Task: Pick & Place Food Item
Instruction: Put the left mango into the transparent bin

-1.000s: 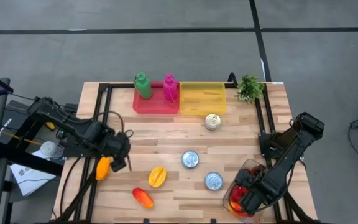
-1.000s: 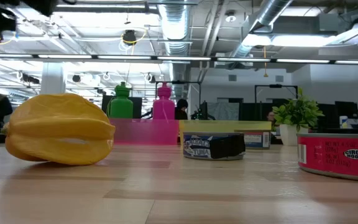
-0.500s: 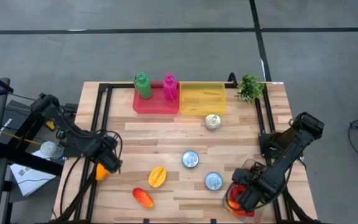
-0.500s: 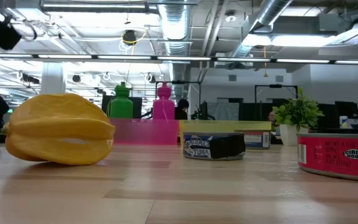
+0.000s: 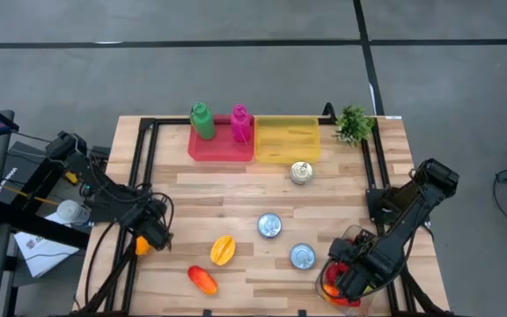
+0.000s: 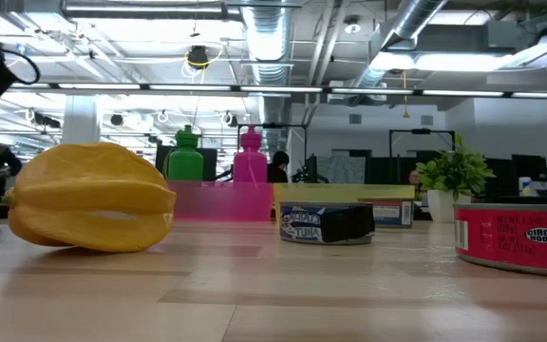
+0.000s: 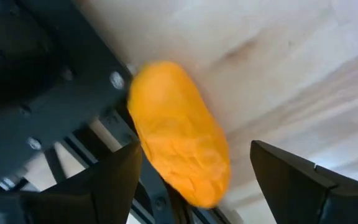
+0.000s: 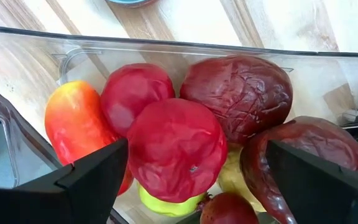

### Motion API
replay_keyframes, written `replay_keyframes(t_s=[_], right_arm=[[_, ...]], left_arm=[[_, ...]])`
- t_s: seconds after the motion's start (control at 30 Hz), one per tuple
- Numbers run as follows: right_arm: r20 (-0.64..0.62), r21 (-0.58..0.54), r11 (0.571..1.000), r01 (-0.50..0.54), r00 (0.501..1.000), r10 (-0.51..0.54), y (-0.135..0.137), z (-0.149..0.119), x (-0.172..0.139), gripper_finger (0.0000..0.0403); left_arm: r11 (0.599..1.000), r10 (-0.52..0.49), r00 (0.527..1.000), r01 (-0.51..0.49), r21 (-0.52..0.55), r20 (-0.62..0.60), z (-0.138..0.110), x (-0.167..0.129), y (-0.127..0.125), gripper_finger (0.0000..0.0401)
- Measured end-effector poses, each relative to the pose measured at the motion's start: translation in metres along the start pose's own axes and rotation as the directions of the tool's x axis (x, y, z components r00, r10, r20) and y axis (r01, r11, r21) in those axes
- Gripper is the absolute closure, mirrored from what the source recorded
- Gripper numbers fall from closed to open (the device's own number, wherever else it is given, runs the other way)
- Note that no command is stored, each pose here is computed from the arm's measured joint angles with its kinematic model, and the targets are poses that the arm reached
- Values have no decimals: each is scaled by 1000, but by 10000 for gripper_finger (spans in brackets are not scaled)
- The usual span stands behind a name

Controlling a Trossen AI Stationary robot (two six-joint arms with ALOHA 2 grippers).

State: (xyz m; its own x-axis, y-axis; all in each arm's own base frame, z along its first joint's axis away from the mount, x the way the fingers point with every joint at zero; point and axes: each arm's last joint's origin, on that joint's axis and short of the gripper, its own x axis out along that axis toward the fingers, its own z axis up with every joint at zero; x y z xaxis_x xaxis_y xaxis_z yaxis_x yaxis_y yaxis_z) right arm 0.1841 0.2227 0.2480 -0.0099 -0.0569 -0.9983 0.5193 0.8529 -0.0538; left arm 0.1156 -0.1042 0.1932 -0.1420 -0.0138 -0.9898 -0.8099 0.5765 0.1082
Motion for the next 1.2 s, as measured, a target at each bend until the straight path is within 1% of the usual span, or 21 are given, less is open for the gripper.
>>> replay_keyframes(t_s=[0.2, 0.3, 0.43, 0.57, 0.7, 0.83, 0.97, 1.03, 1.1, 1.2], right_arm=[[0, 2, 1000, -5, 1000, 5, 0, 0, 0, 27], [0, -3, 1000, -8, 1000, 8, 1, 0, 0, 27], [0, -65, 998, -8, 1000, 8, 1, 0, 0, 27], [2, -124, 992, -4, 1000, 5, 0, 0, 0, 27], [1, -126, 992, 4, 1000, -4, 0, 1, 0, 27], [1, -112, 994, 4, 1000, -4, 0, 0, 0, 27], [1, -112, 994, 4, 1000, -4, 0, -2, 0, 27], [1, -111, 994, 4, 1000, -4, 0, -2, 0, 27], [0, -109, 994, 3, 1000, -3, 0, -2, 0, 27], [1, -102, 995, 3, 1000, -3, 0, -2, 0, 27]], left_arm=[[987, -92, 995, 86, -136, -34, -13, 7, -9, 112], [977, -56, 998, 49, -210, -28, -18, 9, -6, 116], [963, -24, 1000, 18, -269, -17, -25, 9, 1, 125], [967, -26, 1000, 22, -255, -9, -28, 10, 0, 133], [967, -22, 1000, 22, -255, 6, -26, 18, -1, 136], [965, -70, 997, 65, -254, -13, -24, 38, -1, 131], [952, -136, 990, 124, -281, -23, -21, 54, -2, 123], [946, -158, 987, 144, -290, -28, -20, 56, -3, 120], [944, -158, 987, 143, -297, -28, -18, 56, -3, 120], [941, -161, 987, 145, -306, -28, -17, 56, -4, 129]])
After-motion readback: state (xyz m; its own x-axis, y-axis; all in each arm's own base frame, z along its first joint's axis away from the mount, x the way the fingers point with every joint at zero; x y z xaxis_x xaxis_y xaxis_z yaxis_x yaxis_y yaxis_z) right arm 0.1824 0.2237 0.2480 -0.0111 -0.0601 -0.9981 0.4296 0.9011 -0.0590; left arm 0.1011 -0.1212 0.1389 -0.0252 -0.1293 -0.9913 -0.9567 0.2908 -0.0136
